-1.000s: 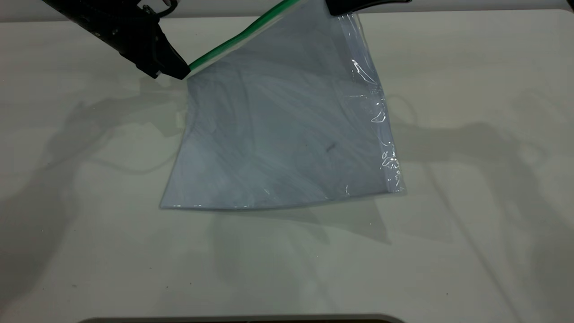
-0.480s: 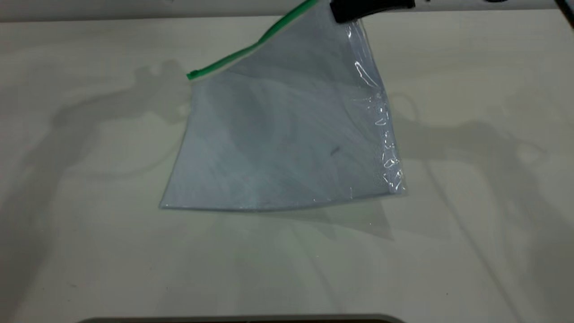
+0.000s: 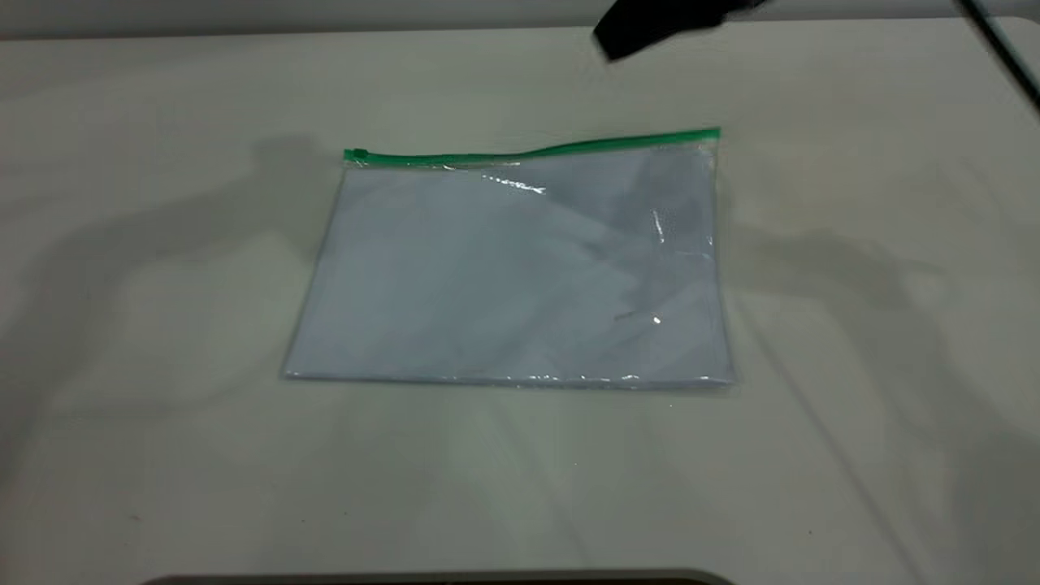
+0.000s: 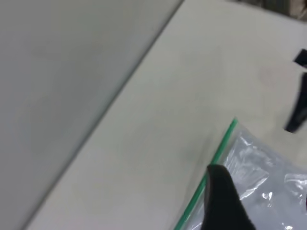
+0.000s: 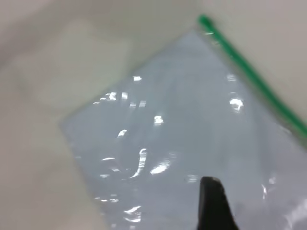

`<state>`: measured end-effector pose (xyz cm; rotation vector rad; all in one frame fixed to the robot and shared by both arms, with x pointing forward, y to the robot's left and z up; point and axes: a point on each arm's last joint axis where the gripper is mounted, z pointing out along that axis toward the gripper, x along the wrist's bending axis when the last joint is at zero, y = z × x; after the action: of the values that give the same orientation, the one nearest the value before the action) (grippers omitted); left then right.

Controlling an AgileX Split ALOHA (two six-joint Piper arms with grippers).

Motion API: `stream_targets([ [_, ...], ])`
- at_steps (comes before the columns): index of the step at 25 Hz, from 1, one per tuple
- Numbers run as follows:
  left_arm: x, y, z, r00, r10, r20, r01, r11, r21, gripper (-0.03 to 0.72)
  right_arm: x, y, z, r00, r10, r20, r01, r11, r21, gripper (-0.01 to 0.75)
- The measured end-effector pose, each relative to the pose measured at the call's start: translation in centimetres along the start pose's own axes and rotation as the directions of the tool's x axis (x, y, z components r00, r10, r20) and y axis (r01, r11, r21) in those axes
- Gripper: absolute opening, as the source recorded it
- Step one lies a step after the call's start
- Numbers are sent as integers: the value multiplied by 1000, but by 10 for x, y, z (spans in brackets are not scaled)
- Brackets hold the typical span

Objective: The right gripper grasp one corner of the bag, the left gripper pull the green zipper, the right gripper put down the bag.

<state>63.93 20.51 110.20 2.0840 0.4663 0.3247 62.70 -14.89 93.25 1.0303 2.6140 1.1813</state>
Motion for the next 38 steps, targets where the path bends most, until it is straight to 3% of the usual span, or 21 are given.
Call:
stream_targets([
  [5,-29,36,-41,999,45,-6,-45,997,-58,478,28,44,-75,996,-46,73,51,996,-75,515],
  [10,-56,58,-73,1000,0,9,1,996,-84,478,85,67,-172,994,-77,82,86,989,-118,460],
  [16,-74,68,-91,993,-119,14,120,990,-77,478,142,43,-263,984,-25,175,25,1000,5,407],
  [19,-78,64,-93,988,-154,30,155,988,-12,478,158,18,-294,959,42,282,-68,994,83,402],
  [22,-84,57,-97,977,-210,44,205,974,92,478,164,-9,-308,909,115,400,-164,982,90,402],
  [26,-91,55,-111,961,-268,-61,274,948,161,478,172,-58,-307,848,202,489,-283,954,96,402],
  [30,-101,51,-132,920,-332,-208,372,906,201,478,180,-111,-290,813,277,512,-388,913,124,402],
  [35,-121,18,-148,832,-395,-390,515,810,279,478,186,-165,-267,803,297,516,-432,887,162,402],
  [38,-141,-17,-150,770,-436,-465,608,722,329,478,188,-170,-268,802,297,518,-407,906,112,402],
])
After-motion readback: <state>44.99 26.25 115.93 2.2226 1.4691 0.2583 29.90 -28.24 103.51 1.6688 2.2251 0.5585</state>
